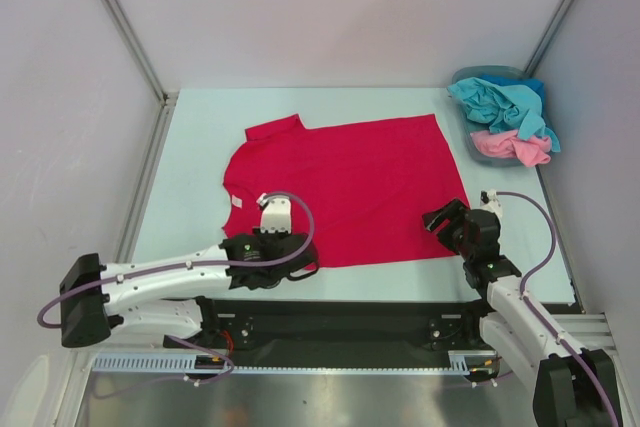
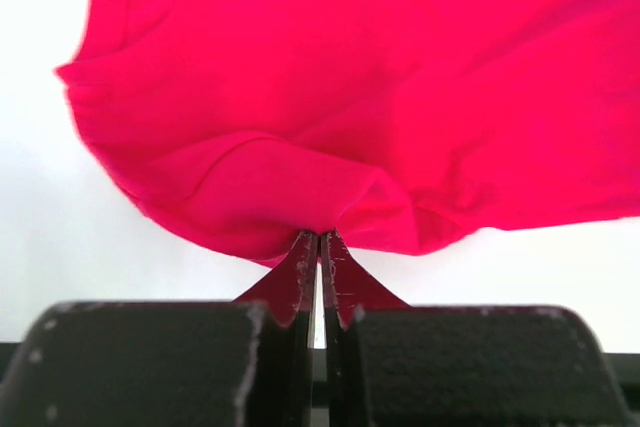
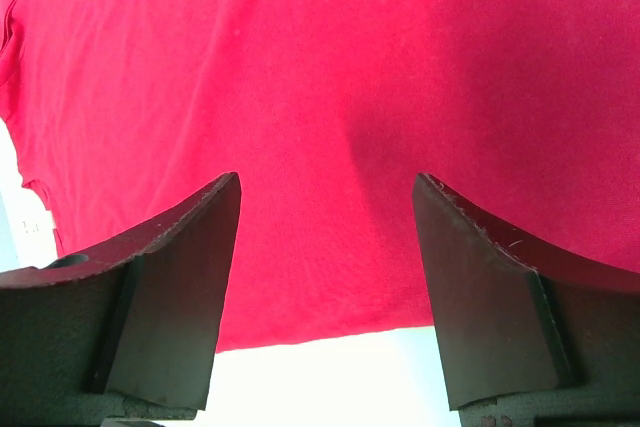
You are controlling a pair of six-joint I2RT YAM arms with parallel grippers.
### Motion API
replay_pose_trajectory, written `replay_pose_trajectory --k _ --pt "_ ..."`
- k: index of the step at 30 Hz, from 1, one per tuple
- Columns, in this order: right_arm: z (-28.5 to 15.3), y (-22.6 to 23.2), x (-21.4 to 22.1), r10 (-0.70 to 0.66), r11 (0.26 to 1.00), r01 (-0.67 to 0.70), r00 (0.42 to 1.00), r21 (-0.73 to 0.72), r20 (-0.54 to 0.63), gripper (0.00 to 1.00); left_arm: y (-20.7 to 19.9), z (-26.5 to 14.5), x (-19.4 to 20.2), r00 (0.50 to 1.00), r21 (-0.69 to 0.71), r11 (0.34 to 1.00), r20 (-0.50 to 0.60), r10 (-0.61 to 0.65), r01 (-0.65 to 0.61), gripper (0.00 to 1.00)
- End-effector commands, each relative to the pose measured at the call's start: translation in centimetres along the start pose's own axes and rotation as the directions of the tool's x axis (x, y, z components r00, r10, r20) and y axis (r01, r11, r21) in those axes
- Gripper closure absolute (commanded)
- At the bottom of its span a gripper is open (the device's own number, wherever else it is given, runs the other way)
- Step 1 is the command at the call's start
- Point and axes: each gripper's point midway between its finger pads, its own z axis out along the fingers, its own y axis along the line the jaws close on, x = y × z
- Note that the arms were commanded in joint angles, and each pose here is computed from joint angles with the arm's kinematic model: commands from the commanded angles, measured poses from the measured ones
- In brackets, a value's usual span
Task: Fold and stack the t-shirts
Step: Flatten the tshirt out
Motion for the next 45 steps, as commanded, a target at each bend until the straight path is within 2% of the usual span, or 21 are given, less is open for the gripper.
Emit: replay_pose_trajectory --k 1,8,14,21,31,36,39,40,43,45 --pt "0.0 0.7 -0.6 -0.007 0.999 0.008 1.0 -0.034 0.024 0.26 1.5 -0.5 -1.5 0.999 -0.079 0.997 0.03 0.024 -0.022 0.95" --pt "0.0 0.6 -0.5 -0.005 0.999 0.006 1.0 -0.035 0.02 0.26 3.9 -0.3 -1.1 1.0 -0.204 0.979 0.006 0.001 0.0 0.9" --pt "0.0 0.5 -0.4 -0.002 0.999 0.003 1.0 -0.038 0.022 0.26 5.1 0.6 -2.0 0.998 -0.29 0.955 0.019 -0.062 0.065 0.88" --pt "-0.1 0.7 -0.4 -0.005 0.999 0.006 1.0 -0.042 0.021 0.26 2.9 2.1 -4.3 0.997 -0.269 0.96 0.04 -0.069 0.077 0.88" --pt "-0.2 0.7 -0.3 -0.006 0.999 0.007 1.0 -0.048 0.022 0.26 2.8 5.2 -6.8 0.995 -0.276 0.956 0.033 -0.092 0.098 0.89" --pt "-0.2 0.7 -0.5 -0.01 0.999 0.011 1.0 -0.051 0.024 0.26 0.8 4.8 -5.6 0.994 -0.179 0.978 -0.005 -0.106 0.104 0.88" --pt "-0.2 0.7 -0.4 -0.01 0.999 0.011 1.0 -0.05 0.023 0.26 -0.2 4.0 -3.3 0.994 -0.113 0.989 -0.025 -0.102 0.098 0.79" --pt "-0.2 0.7 -0.5 -0.011 0.999 0.012 1.0 -0.052 0.025 0.25 -0.7 3.6 -2.6 0.995 -0.087 0.992 -0.032 -0.093 0.09 0.7" --pt "-0.1 0.6 -0.4 -0.008 0.999 0.009 1.0 -0.05 0.025 0.25 -0.5 3.0 -0.5 0.993 -0.034 0.994 -0.059 -0.105 0.103 0.6" --pt "0.0 0.7 -0.4 -0.011 0.999 0.012 1.0 -0.051 0.024 0.25 0.1 2.6 0.6 0.99 0.0 0.992 -0.069 -0.123 0.123 0.58"
